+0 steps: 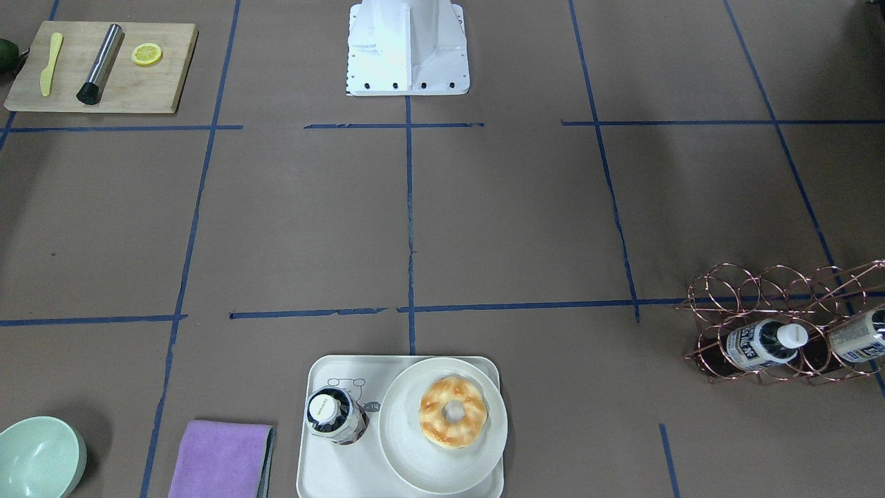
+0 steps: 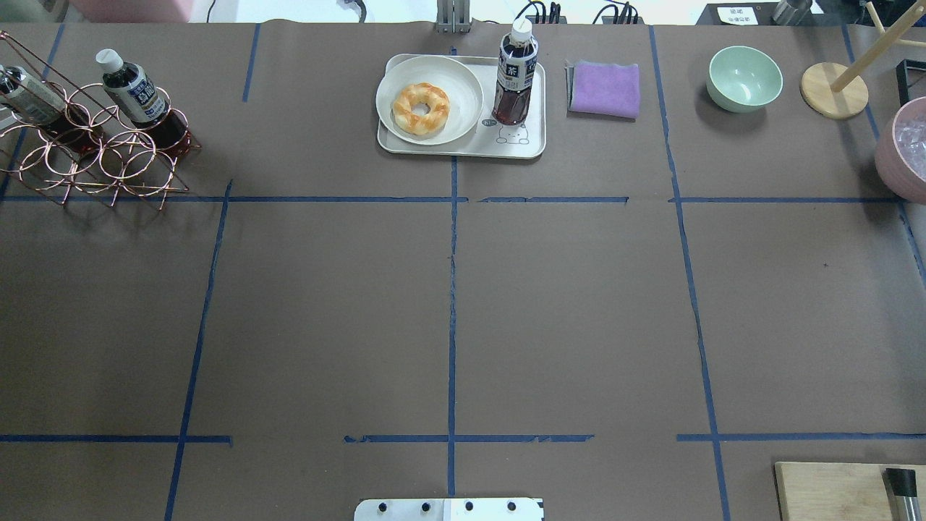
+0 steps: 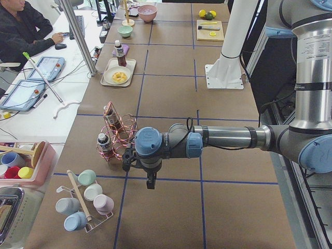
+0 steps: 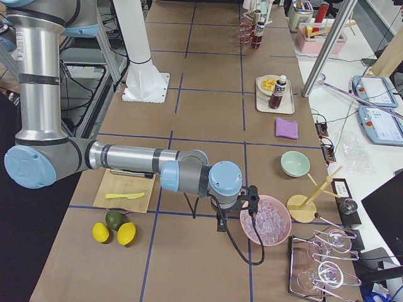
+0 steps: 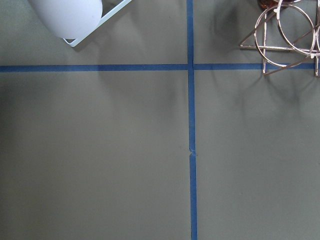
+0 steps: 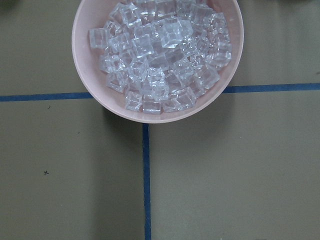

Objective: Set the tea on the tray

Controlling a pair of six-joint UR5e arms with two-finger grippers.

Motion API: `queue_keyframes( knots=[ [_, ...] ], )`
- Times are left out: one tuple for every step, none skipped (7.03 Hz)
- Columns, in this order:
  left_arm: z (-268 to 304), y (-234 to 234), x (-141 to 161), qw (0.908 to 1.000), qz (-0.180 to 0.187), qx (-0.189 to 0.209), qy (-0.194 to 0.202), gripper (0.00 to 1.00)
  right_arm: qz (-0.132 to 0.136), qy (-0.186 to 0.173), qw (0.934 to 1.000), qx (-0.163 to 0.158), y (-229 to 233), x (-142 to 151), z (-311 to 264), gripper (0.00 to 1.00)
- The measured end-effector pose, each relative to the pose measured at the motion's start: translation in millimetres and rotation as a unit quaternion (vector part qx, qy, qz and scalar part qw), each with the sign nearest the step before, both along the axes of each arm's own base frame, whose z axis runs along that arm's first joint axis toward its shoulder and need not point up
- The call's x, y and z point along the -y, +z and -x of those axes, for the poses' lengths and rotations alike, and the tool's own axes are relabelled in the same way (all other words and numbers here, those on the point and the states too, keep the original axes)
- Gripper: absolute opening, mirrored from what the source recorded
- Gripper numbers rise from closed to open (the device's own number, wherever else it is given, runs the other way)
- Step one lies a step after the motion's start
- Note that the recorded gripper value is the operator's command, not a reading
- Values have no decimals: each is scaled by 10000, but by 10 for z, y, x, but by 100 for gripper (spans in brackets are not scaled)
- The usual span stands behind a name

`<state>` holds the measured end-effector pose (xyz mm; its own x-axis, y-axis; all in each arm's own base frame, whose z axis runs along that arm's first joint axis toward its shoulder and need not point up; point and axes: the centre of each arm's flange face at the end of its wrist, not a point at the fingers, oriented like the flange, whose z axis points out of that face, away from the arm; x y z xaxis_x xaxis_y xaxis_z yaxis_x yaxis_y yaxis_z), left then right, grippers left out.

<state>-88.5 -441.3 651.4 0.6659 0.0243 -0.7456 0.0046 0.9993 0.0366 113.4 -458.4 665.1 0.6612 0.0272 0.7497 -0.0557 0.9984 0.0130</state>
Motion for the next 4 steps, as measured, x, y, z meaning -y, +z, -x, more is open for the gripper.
queue_keyframes(
  knots=[
    [0, -3, 4, 10000, -4, 2, 0, 100, 0, -1, 10000, -9, 2, -1, -1, 100],
    [1, -7, 8, 10000, -8, 3, 0, 100, 0, -1, 10000, -12, 2, -1, -2, 100],
    [2, -16, 17, 10000, -19, 6, 0, 100, 0, -1, 10000, -14, 2, -1, -2, 100],
    [3, -24, 25, 10000, -34, 10, 3, 100, -2, -1, 10000, -12, 1, 0, -2, 100]
  ],
)
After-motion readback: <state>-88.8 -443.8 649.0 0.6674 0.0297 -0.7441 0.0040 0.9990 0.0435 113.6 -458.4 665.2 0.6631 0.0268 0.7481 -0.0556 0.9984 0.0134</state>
